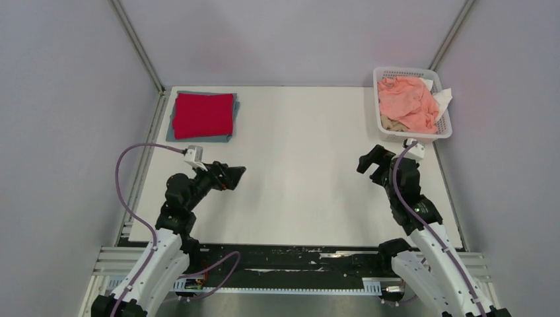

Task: Fold and stack the t-shirts
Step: Grab crumpled tshirt from bin with the right arm

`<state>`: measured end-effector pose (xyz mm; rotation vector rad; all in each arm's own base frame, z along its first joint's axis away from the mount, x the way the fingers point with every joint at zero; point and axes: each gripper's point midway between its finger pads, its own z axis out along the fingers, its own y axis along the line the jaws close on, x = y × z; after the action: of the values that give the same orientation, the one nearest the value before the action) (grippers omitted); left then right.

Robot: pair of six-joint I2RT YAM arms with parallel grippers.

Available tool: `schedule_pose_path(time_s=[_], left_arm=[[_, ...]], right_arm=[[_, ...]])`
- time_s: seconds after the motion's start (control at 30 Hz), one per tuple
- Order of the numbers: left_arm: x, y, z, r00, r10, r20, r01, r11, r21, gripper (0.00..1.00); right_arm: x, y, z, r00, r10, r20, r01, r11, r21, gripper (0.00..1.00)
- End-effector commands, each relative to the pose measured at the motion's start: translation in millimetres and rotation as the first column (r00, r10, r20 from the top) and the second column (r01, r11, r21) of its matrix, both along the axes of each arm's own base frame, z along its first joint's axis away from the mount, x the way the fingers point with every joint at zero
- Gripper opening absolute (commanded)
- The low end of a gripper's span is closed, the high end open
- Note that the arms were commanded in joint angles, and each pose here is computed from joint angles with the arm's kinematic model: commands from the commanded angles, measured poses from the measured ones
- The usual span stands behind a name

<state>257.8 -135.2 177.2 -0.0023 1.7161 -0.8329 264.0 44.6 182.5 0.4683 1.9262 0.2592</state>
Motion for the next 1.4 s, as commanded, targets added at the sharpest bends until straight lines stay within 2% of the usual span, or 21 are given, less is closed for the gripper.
schedule_pose_path(time_s=[0.0,0.13,0.27,0.37,0.47,0.63,0.83,0.93,1.0,1.13,1.17,1.2,1.37], left_arm=[[5.7,-5.3,14.8,0.999,-0.028,0.033,0.028,1.000,0.002,1.00],[14.6,-3.7,15.2,1.000,-0.012,0.003,0.012,1.000,0.023,1.00],[24.8,0.4,17.4,0.999,0.023,-0.023,-0.021,0.999,0.049,1.00],[28.3,0.2,19.4,1.000,0.027,-0.014,-0.027,0.999,0.045,1.00],[32.2,1.2,18.7,0.999,0.037,-0.017,-0.036,0.998,0.049,1.00],[38.5,4.5,12.0,0.996,0.062,-0.056,-0.058,0.996,0.071,1.00],[42.8,2.9,1.1,0.994,0.059,-0.096,-0.051,0.995,0.083,1.00],[44.3,1.6,-1.4,0.993,0.051,-0.109,-0.042,0.995,0.089,1.00],[45.6,0.9,-3.4,0.992,0.049,-0.119,-0.038,0.995,0.092,1.00],[47.4,0.6,-5.3,0.990,0.050,-0.133,-0.037,0.995,0.098,1.00],[47.5,0.8,-5.2,0.990,0.051,-0.134,-0.038,0.994,0.098,1.00],[47.1,0.8,-5.1,0.990,0.050,-0.135,-0.037,0.994,0.098,1.00],[43.0,0.5,-2.8,0.991,0.045,-0.127,-0.035,0.996,0.087,1.00]], right_arm=[[20.5,-4.2,45.5,0.995,-0.016,0.103,0.021,0.999,-0.041,1.00],[50.1,-13.0,75.6,0.984,-0.082,0.159,0.096,0.992,-0.085,1.00],[103.2,-25.3,91.0,0.984,-0.140,0.107,0.158,0.971,-0.180,1.00],[153.0,-59.6,91.8,0.971,-0.230,0.063,0.238,0.950,-0.203,1.00],[198.0,-108.0,81.8,0.946,-0.323,0.020,0.320,0.927,-0.194,1.00],[256.9,-174.9,33.3,0.916,-0.390,-0.095,0.362,0.905,-0.225,1.00],[309.6,-209.5,-2.1,0.919,-0.369,-0.139,0.330,0.912,-0.244,1.00],[331.2,-211.4,-18.9,0.935,-0.321,-0.149,0.291,0.937,-0.193,0.87],[339.4,-204.6,-24.9,0.951,-0.269,-0.155,0.250,0.960,-0.129,0.70],[342.3,-192.9,-13.2,0.968,-0.213,-0.132,0.208,0.977,-0.054,0.13],[342.0,-191.9,-4.5,0.971,-0.211,-0.117,0.206,0.977,-0.050,0.03],[341.9,-191.3,7.0,0.973,-0.211,-0.095,0.208,0.977,-0.049,0.00],[332.9,-191.8,103.5,0.973,-0.218,0.079,0.224,0.972,-0.072,0.00]])
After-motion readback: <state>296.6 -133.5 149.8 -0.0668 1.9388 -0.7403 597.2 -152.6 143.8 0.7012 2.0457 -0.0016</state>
